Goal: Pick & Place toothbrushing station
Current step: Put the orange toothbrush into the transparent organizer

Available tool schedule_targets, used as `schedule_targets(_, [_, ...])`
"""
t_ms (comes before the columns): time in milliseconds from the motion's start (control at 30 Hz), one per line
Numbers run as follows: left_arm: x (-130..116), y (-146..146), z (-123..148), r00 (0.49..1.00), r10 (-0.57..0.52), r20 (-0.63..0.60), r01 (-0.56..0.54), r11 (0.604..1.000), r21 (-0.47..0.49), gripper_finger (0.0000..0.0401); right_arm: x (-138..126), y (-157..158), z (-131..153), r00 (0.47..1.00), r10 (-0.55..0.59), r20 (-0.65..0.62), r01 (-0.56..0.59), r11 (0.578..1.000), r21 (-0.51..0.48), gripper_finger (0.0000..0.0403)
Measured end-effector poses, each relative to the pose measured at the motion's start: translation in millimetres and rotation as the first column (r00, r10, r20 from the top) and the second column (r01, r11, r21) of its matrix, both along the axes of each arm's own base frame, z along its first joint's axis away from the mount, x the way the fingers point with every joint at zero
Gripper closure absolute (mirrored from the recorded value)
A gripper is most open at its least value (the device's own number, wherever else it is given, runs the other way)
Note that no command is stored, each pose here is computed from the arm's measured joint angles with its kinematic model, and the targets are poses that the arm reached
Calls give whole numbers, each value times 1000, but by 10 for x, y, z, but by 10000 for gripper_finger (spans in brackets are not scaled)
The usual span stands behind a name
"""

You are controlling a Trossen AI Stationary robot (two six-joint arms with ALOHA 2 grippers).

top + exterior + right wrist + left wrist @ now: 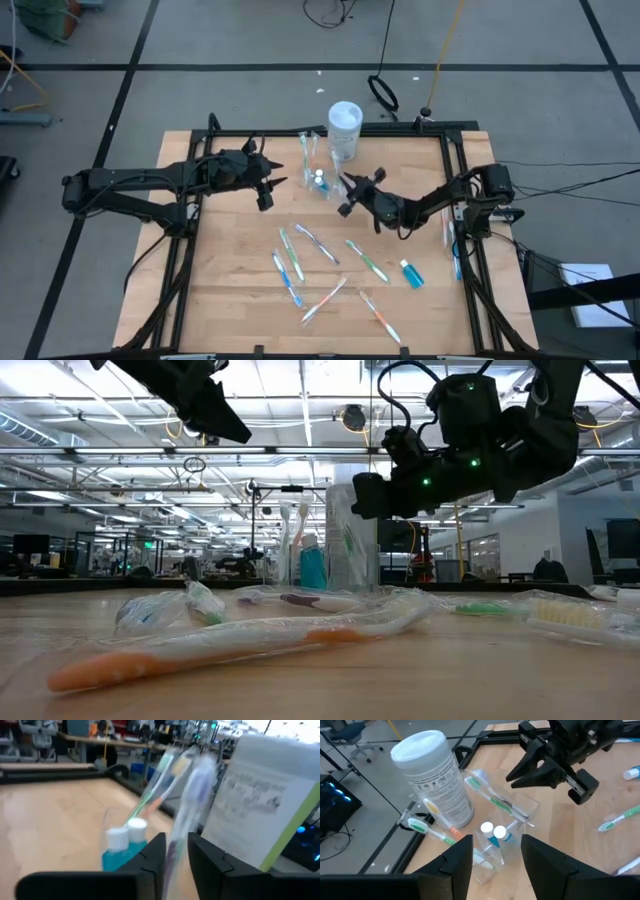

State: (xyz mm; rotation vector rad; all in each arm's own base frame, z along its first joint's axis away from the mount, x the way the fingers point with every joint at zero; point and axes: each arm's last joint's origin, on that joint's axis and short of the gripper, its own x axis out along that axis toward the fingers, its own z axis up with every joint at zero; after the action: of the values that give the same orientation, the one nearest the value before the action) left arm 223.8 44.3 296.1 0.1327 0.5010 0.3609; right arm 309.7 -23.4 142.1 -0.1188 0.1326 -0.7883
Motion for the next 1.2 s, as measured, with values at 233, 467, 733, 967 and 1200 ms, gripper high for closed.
schedule_targets(233, [1,-1,0,1000,4,7,-4,1000,-19,228,0,143,-60,994,48,-97,-51,998,-28,271])
schedule_targets(467, [1,-2,-1,1000,4,8,-4,1000,-21,229,-81,333,134,974,94,-209,-116,989,-96,218])
schedule_targets(733, [2,-6,-2,1000,-11,8,11,1000,-29,228,-467,407,430,944,110,-313,-92,993,71,187])
schedule_targets(967, [2,-6,-2,1000,-12,8,12,1000,-28,228,-1004,313,552,932,61,-359,77,931,357,191])
schedule_targets(1200, [2,-6,-1,1000,-25,-2,25,1000,-4,228,-1331,237,502,883,120,-454,221,748,626,205])
